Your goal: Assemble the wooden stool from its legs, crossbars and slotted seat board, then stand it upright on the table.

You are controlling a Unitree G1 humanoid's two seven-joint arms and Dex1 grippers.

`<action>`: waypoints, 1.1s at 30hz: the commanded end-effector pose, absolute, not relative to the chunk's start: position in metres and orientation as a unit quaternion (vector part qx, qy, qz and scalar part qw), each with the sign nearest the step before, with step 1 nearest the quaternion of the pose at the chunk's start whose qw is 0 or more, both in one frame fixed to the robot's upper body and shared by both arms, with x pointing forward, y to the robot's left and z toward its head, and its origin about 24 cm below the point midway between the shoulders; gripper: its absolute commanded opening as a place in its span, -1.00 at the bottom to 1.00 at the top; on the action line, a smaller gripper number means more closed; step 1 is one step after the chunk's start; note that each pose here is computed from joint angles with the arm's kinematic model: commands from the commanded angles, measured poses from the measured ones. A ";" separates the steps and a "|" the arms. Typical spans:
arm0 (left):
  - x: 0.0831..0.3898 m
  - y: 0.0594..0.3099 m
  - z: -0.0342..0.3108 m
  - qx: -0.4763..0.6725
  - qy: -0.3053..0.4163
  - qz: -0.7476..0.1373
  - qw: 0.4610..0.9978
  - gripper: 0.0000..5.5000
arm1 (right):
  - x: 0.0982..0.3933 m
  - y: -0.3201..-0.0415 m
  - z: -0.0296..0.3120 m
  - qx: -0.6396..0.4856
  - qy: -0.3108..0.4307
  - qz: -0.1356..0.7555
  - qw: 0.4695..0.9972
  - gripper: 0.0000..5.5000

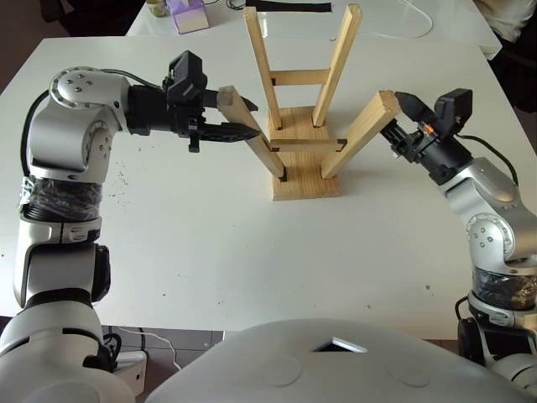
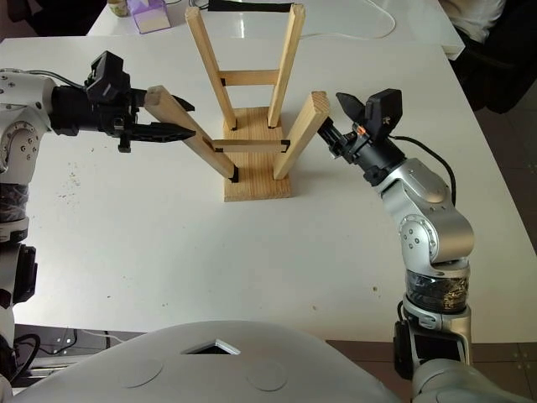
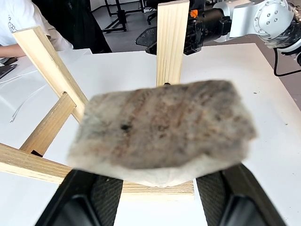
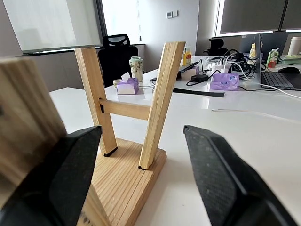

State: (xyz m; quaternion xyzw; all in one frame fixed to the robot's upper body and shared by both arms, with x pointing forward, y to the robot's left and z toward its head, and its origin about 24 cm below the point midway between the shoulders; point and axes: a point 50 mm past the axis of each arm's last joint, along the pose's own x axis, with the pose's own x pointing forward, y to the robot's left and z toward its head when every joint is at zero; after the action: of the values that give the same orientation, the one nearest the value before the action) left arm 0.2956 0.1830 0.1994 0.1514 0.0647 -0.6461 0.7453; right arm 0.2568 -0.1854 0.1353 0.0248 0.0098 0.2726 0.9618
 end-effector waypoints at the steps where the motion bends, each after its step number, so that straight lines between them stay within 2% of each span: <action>1: 0.297 0.176 0.184 0.168 0.104 -0.638 0.745 -0.26 | 0.255 -0.177 0.129 0.027 0.020 0.298 0.954 0.16; 6: 0.293 0.175 0.177 0.165 0.116 -0.640 0.741 -0.26 | 0.273 -0.208 0.121 0.034 0.040 0.181 0.982 0.16; 13: 0.296 0.174 0.176 0.165 0.123 -0.636 0.744 -0.26 | 0.278 -0.210 0.129 0.046 0.011 0.153 0.987 0.16; 15: 0.299 0.172 0.176 0.168 0.126 -0.630 0.747 -0.26 | 0.281 -0.216 0.137 0.049 -0.017 0.123 0.991 0.16; 18: 0.300 0.168 0.176 0.165 0.132 -0.624 0.752 -0.26 | 0.284 -0.227 0.173 0.092 -0.103 0.077 0.987 0.16; 19: 0.300 0.168 0.177 0.161 0.132 -0.624 0.753 -0.26 | 0.283 -0.226 0.185 0.106 -0.129 0.084 0.982 0.16; 22: 0.301 0.167 0.177 0.155 0.138 -0.628 0.750 -0.26 | 0.274 -0.212 0.230 0.124 -0.207 0.141 0.960 0.00; 26: 0.305 0.161 0.178 0.132 0.147 -0.631 0.750 -0.26 | 0.262 -0.184 0.273 0.137 -0.268 0.213 0.929 -0.21; 29: 0.306 0.159 0.175 0.127 0.155 -0.625 0.754 -0.26 | 0.255 -0.161 0.289 0.145 -0.281 0.274 0.908 -0.36; 33: 0.301 0.154 0.162 0.142 0.173 -0.627 0.746 -0.26 | 0.244 -0.136 0.291 0.144 -0.268 0.348 0.887 -0.60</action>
State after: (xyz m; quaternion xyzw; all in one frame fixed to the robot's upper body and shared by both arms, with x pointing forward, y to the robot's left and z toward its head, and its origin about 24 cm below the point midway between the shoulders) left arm 0.3058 0.1563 0.2001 0.1455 0.0928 -0.6346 0.7533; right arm 0.2491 -0.1460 0.2885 0.1470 -0.2738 0.3129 0.8975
